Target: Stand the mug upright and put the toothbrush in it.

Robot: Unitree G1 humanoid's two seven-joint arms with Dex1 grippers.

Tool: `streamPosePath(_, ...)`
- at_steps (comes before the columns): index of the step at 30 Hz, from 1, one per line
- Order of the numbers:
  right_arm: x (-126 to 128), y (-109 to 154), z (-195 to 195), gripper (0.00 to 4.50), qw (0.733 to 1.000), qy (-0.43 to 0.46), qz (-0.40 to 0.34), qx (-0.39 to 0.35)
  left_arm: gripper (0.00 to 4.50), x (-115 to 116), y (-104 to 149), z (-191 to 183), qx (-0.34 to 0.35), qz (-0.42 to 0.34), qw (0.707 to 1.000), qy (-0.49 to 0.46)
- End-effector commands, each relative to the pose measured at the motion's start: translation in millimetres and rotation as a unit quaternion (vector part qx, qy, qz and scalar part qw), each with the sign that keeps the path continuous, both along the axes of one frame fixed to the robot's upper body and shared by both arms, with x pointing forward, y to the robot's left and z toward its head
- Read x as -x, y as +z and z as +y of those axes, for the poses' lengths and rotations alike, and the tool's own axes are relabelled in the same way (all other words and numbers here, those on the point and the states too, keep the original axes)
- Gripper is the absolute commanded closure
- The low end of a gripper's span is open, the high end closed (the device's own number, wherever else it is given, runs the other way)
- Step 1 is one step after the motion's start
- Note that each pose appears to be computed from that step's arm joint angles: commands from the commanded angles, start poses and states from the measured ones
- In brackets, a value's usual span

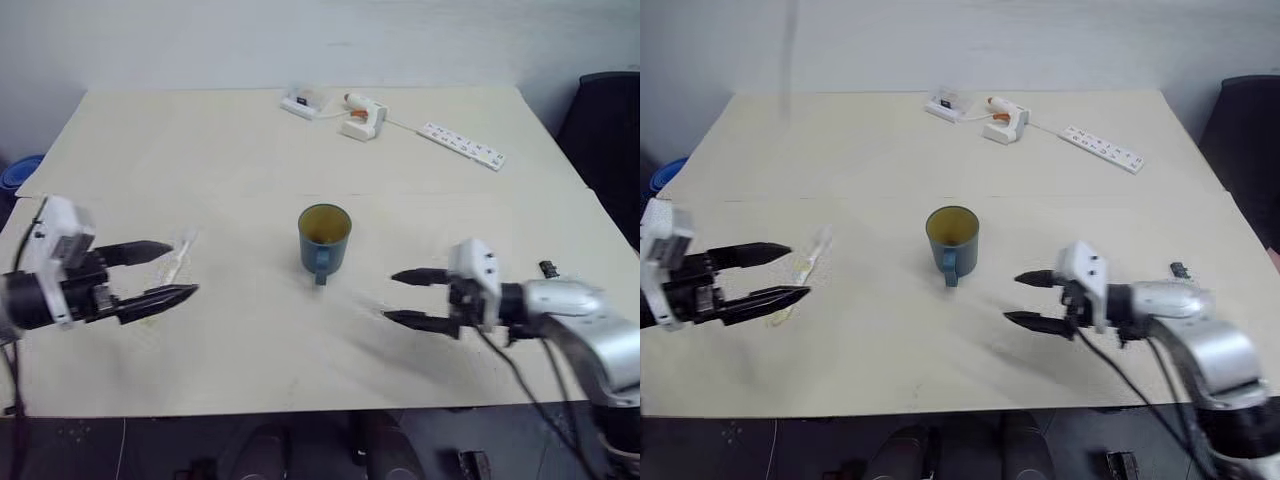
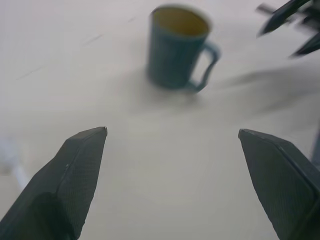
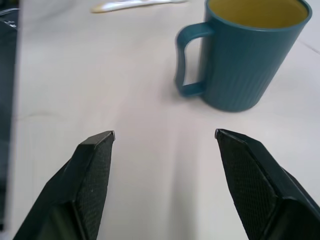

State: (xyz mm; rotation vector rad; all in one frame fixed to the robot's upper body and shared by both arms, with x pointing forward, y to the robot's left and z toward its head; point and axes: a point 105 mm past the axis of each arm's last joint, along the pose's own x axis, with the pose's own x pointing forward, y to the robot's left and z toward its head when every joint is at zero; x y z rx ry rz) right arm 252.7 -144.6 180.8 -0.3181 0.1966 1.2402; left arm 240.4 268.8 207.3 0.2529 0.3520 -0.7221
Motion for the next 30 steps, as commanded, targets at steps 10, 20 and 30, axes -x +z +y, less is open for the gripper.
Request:
streamPosePath(10,23,85,16,1.15,0.994,0.084,-0.046,-0.056,0.00,-84,-55,43,-0.105,0.036,0.977,0.181)
streamPosePath(20,13,76,21,1.15,0.995,0.061,-0.074,-0.040,0.00,-123,-73,12,-0.094,0.071,0.980,0.161)
streamPosePath(30,14,76,19,1.11,0.994,0.046,-0.086,-0.039,2.10,-121,-90,17,-0.121,0.119,0.970,0.173)
